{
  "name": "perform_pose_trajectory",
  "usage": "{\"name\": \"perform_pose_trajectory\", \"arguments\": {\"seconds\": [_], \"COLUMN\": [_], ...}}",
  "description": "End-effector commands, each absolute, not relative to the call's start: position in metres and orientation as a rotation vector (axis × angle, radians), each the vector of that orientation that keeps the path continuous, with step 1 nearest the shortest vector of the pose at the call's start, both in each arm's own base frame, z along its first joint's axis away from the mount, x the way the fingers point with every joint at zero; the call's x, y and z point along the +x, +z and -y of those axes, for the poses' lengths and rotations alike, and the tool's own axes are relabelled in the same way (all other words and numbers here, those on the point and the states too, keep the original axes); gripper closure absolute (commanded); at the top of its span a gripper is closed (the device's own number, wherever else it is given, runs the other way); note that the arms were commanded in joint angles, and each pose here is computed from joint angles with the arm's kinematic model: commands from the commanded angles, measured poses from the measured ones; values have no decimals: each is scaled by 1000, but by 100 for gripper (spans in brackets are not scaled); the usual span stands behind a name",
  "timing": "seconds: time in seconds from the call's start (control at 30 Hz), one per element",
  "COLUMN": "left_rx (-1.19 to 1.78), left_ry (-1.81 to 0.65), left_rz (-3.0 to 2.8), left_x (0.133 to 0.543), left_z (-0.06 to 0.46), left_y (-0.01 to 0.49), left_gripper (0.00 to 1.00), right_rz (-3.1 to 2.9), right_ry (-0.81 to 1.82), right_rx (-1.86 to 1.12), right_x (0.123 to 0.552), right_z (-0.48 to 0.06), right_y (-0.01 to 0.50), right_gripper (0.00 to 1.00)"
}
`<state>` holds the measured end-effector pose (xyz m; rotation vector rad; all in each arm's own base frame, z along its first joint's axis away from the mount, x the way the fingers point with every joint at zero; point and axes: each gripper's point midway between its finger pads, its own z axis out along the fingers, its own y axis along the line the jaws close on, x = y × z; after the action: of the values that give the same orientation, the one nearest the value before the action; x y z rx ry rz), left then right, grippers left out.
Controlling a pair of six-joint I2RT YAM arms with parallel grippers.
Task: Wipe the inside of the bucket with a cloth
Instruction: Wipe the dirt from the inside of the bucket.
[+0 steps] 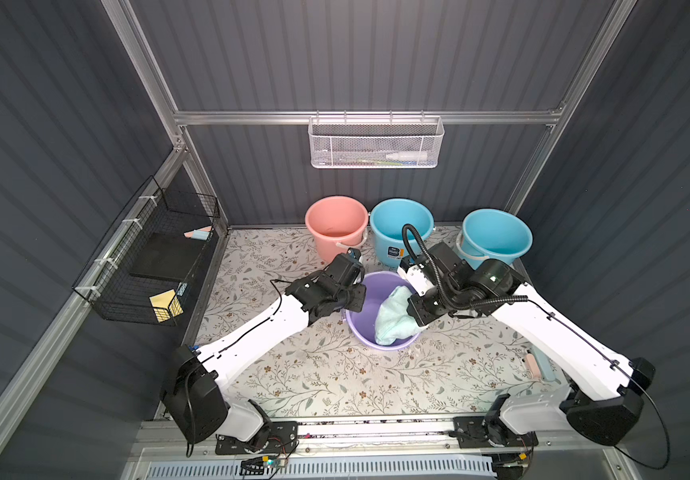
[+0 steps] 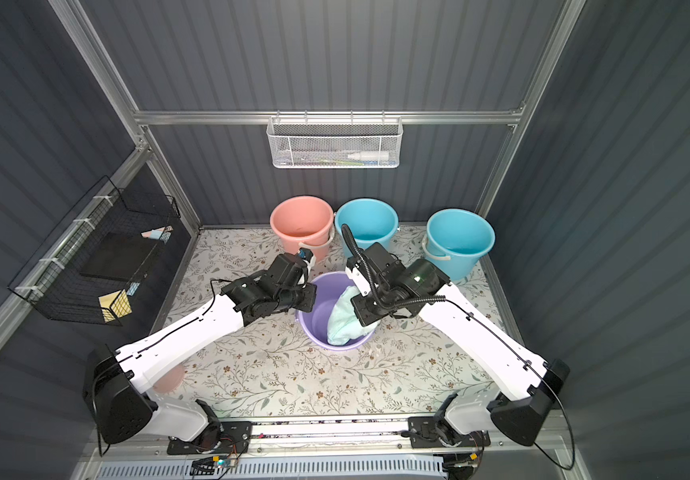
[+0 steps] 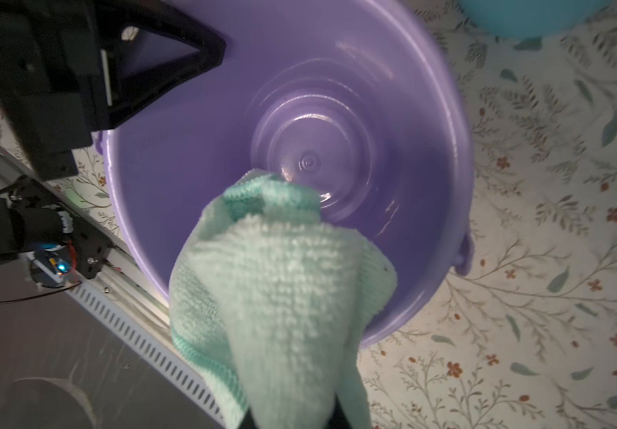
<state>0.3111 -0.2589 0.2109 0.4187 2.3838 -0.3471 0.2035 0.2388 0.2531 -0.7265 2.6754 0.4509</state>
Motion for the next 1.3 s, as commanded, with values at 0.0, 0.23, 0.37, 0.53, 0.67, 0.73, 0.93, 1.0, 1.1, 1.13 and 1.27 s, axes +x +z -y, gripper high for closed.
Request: {"name": "perform_pose_trajectory", "arguments": {"seconds": [0.0, 0.23, 0.37, 0.53, 0.67, 0.73, 0.93, 1.0, 1.1, 1.13, 1.27], "left_rx": [377, 376, 381, 382, 387, 390, 390, 389, 388, 388, 386], "left_ry": [-399, -403, -410, -407, -404, -408, -407, -405, -406, -408, -410], "left_rz": [-2312, -2301, -2302, -2304, -2308, -2309, -2315, -2313, -2313, -2312, -2311], "left_x": [314, 316, 316, 317, 317, 317, 317, 318, 317, 317, 317], "left_z": [262, 264, 265, 266, 266, 267, 268, 268, 267, 268, 267], "left_y": [238, 241, 242, 240, 240, 239, 236, 237, 237, 237, 237], "left_gripper": [100, 100, 100, 100, 100, 100, 100, 100, 100, 100, 100], "right_rz": [-2907, -3070, -3180, -3234, -3297, -3309, -3358, -3367, -3348, -3342, -3322], "right_ry": [546, 596, 608, 622, 605, 572, 426, 369, 243, 199, 106], "right_rx": [-537, -391, -352, -319, -293, -296, -250, -232, -217, -208, -190], "right_x": [181, 191, 194, 206, 210, 212, 219, 221, 228, 229, 234], "right_z": [-242, -266, -279, -290, -292, -291, -281, -276, -266, -262, -255], "right_y": [243, 208, 181, 145, 119, 107, 65, 54, 40, 37, 36], "right_gripper": [100, 100, 100, 100, 100, 100, 100, 100, 100, 100, 100]}}
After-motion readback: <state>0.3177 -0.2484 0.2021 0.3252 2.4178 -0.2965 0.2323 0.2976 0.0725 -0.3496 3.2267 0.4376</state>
